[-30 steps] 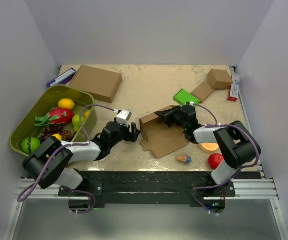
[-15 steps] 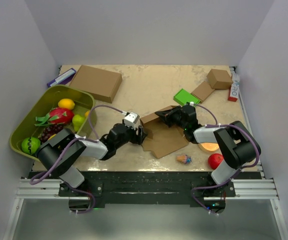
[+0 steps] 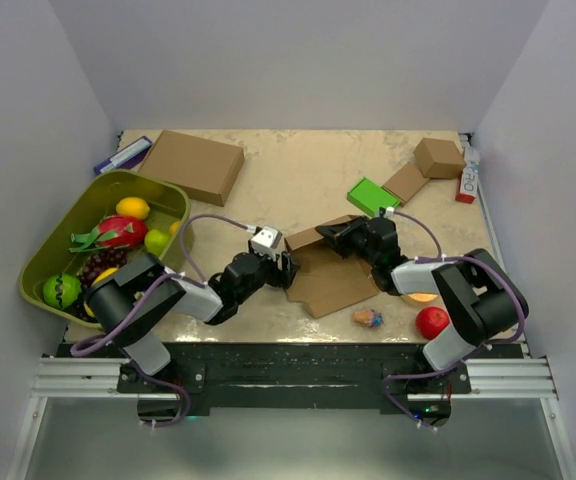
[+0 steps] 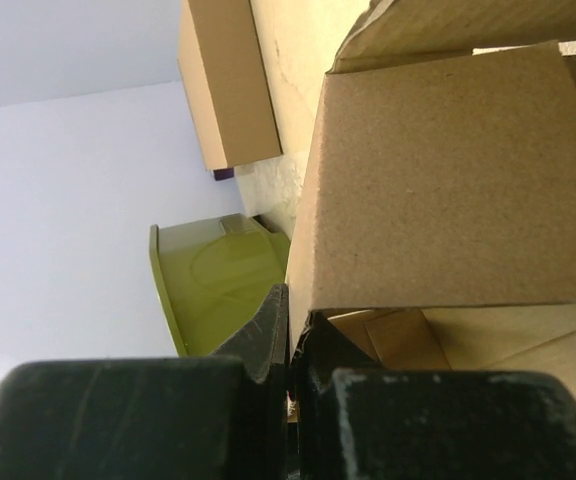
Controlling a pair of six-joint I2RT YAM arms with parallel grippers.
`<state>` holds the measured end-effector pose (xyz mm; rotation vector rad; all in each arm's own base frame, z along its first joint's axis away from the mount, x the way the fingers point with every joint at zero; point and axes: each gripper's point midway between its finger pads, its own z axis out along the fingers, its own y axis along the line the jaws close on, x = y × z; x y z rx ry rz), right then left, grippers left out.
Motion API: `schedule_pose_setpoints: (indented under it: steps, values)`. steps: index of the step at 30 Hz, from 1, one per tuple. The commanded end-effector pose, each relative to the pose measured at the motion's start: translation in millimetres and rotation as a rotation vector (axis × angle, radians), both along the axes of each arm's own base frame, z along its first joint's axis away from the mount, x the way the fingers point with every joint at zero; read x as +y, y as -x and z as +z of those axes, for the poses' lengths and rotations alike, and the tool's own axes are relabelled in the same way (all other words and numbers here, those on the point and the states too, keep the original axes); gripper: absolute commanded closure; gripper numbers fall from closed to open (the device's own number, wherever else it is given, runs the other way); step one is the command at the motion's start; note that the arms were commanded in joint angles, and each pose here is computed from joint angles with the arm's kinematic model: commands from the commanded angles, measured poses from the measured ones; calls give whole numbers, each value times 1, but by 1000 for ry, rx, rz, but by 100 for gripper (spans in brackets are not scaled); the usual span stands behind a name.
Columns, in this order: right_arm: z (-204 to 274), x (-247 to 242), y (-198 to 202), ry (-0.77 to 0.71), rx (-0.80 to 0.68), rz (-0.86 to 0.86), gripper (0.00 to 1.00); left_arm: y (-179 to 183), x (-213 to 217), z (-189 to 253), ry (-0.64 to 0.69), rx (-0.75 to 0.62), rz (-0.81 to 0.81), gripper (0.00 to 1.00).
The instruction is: Fold the paper box
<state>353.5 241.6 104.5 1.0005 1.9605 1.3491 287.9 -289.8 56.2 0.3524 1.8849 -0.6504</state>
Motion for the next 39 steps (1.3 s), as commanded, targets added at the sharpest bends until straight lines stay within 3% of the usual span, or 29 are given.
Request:
schedule_pose_setpoints:
  steps: [1,12,18,27,32,35,36,39]
  values:
    - [-36,-10,11,75,38,-17,100,-11,-11,22,60,-98,29,31]
    - [-37,-10,11,67,44,-14,100,-21,-11,17,16,-143,136,44]
    - [-37,-10,13,67,49,-12,100,-25,-10,22,14,-204,198,44]
    - [-32,-12,13,79,43,-16,100,-38,5,25,-51,-257,327,71]
    - [-25,-13,13,92,23,-13,100,-41,12,35,-81,-312,373,79]
    - [-13,-11,13,97,-14,7,84,-42,15,29,-131,-298,381,86]
    - [-11,-11,14,105,-17,13,69,-43,15,31,-124,-289,391,90]
    - [10,-12,15,149,-81,38,42,-45,23,24,-138,-222,399,99]
